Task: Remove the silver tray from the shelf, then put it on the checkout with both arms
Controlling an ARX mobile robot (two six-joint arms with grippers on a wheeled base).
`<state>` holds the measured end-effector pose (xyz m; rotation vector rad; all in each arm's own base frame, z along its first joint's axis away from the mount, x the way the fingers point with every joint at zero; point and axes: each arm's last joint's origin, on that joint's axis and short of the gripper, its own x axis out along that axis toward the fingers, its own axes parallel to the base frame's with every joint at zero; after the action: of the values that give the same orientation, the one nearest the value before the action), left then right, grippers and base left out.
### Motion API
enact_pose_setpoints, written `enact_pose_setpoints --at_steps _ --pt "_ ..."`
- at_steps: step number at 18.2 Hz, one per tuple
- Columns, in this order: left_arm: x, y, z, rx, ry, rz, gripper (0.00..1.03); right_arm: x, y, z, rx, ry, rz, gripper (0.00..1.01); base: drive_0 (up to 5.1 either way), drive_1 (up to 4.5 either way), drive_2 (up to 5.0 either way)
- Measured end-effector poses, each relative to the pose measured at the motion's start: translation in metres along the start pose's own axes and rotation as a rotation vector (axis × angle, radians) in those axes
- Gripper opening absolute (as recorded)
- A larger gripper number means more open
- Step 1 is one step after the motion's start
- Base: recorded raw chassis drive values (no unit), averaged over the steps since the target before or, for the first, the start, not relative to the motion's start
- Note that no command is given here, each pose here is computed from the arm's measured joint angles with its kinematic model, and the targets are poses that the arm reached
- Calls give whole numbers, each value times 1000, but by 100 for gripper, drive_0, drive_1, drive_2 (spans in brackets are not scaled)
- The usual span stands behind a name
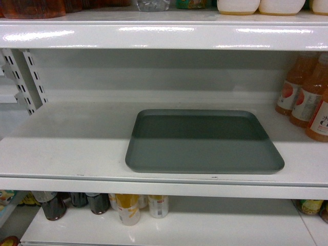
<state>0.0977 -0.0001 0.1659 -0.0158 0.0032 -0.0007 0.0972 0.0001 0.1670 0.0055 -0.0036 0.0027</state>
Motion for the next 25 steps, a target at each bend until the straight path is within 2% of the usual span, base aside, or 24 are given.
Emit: enact_pose_setpoints --at_steps 22,23,24,25 --pt "0 0 0 0 0 0 98 0 0 0 0 0 0 98 0 0 0" --pt "0 0 -2 -11 75 33 98 0 0 -2 -3 34 8 98 0 0 0" --pt "2 -4 0 -36 253 113 98 1 1 -3 -11 194 59 98 0 0 0" --pt "10 -8 5 -45 344 146 98 6 2 -4 -6 303 94 98 0 0 0"
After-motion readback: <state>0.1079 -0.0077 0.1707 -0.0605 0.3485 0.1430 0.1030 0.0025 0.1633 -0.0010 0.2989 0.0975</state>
